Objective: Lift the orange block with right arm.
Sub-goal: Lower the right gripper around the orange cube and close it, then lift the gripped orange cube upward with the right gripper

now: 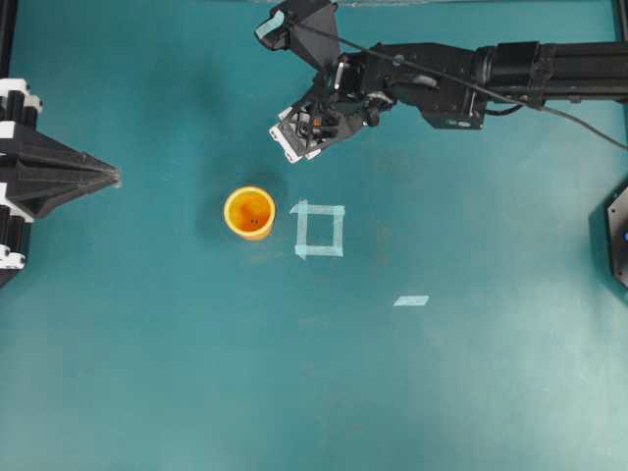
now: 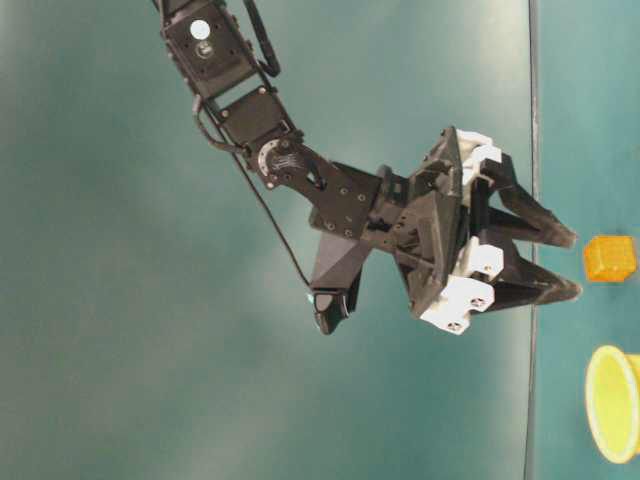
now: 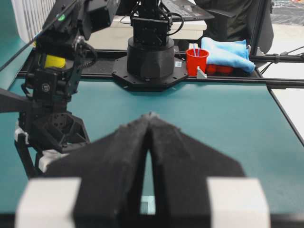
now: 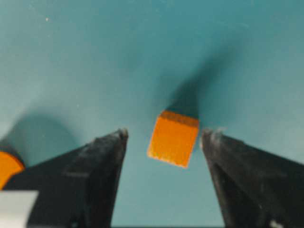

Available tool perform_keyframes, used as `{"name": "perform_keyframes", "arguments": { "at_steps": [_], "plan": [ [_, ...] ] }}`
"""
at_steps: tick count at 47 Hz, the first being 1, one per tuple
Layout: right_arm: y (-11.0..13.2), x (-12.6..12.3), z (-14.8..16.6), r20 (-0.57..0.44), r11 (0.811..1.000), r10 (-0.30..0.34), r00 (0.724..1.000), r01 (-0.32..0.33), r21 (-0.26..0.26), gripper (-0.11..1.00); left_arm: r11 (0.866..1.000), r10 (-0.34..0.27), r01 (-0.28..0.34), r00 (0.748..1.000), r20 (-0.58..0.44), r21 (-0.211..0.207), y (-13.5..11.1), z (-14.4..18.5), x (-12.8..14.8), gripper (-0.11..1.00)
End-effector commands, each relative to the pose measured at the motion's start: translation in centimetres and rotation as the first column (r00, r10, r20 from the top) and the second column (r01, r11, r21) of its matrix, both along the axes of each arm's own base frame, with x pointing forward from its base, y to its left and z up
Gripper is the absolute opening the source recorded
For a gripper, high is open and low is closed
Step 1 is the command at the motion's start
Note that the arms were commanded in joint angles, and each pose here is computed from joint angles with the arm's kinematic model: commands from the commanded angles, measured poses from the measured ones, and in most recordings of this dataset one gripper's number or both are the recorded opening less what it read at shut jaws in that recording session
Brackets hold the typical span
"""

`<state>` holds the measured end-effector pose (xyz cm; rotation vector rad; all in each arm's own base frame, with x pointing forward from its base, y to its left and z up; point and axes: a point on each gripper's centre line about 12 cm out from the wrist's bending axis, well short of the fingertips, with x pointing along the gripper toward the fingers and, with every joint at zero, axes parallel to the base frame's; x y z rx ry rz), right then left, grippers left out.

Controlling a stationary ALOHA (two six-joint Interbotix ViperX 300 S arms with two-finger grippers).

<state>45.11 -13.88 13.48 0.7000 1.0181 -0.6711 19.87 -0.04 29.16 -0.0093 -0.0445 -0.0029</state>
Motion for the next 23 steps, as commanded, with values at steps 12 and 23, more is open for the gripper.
{"name": "perform_keyframes", "arguments": {
  "at_steps": [12,23],
  "plan": [
    [-0.1,0.8,0.5,0.033,1.0,-0.001,0.999,0.001,-0.008,0.63,1.0,-0.002,0.002,1.0,0.025,0.001,0.0,1.0,0.3,0.0],
    [-0.1,1.0,-0.4,0.032,1.0,-0.001,0.999,0.001,-0.006,0.63,1.0,0.0,0.0,1.0,0.025,0.003,0.0,1.0,0.3,0.0]
  ]
}}
